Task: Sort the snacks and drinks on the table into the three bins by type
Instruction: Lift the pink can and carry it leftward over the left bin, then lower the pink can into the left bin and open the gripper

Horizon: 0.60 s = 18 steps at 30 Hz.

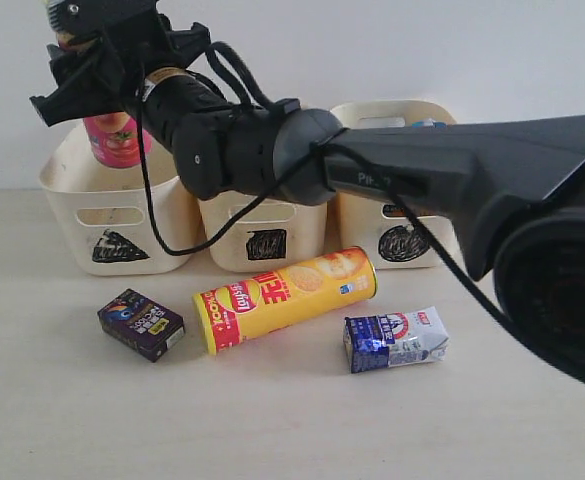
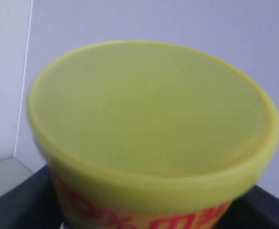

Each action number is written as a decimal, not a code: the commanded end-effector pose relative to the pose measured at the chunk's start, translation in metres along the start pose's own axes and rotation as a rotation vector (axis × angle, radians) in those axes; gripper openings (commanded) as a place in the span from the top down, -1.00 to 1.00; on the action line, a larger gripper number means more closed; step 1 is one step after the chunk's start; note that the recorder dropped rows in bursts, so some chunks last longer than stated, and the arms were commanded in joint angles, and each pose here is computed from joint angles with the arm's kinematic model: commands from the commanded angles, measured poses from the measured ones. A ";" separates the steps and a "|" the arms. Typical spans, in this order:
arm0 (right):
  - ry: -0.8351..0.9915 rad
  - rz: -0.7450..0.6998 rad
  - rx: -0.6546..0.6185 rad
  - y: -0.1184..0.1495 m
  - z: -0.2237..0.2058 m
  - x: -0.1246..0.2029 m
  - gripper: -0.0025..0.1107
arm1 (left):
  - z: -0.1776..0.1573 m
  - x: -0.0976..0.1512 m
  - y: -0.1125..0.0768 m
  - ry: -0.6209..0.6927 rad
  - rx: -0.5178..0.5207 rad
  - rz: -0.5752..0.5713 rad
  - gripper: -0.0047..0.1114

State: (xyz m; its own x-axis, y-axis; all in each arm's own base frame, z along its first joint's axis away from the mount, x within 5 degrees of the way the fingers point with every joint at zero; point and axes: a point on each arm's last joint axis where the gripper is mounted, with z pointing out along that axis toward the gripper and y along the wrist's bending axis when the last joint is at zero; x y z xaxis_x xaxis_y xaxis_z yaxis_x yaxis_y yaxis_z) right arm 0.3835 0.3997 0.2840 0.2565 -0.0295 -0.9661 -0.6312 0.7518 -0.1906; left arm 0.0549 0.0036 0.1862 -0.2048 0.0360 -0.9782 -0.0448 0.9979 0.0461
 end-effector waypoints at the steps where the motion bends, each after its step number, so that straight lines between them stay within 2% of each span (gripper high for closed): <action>1: -0.038 -0.030 0.017 0.000 0.009 0.009 0.96 | -0.001 -0.002 0.000 -0.014 -0.001 -0.010 0.84; 11: -0.013 -0.008 0.058 -0.014 0.015 0.035 0.94 | -0.001 -0.002 0.000 -0.014 -0.001 -0.010 0.84; 14: -0.003 -0.006 0.054 -0.013 0.015 0.037 0.68 | -0.001 -0.002 0.000 -0.014 -0.001 -0.010 0.84; 18: 0.031 0.003 0.039 -0.012 0.015 0.040 0.13 | -0.001 -0.002 0.000 -0.014 -0.001 -0.010 0.84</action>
State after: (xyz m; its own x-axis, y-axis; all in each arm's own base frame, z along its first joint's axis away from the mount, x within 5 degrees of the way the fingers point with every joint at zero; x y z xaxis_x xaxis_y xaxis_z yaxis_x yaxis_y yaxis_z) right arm 0.4112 0.4013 0.2447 0.2337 -0.0563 -0.9707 -0.6039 0.7740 -0.1903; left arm 0.0549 0.0036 0.1862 -0.2048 0.0360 -0.9782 -0.0448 0.9979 0.0461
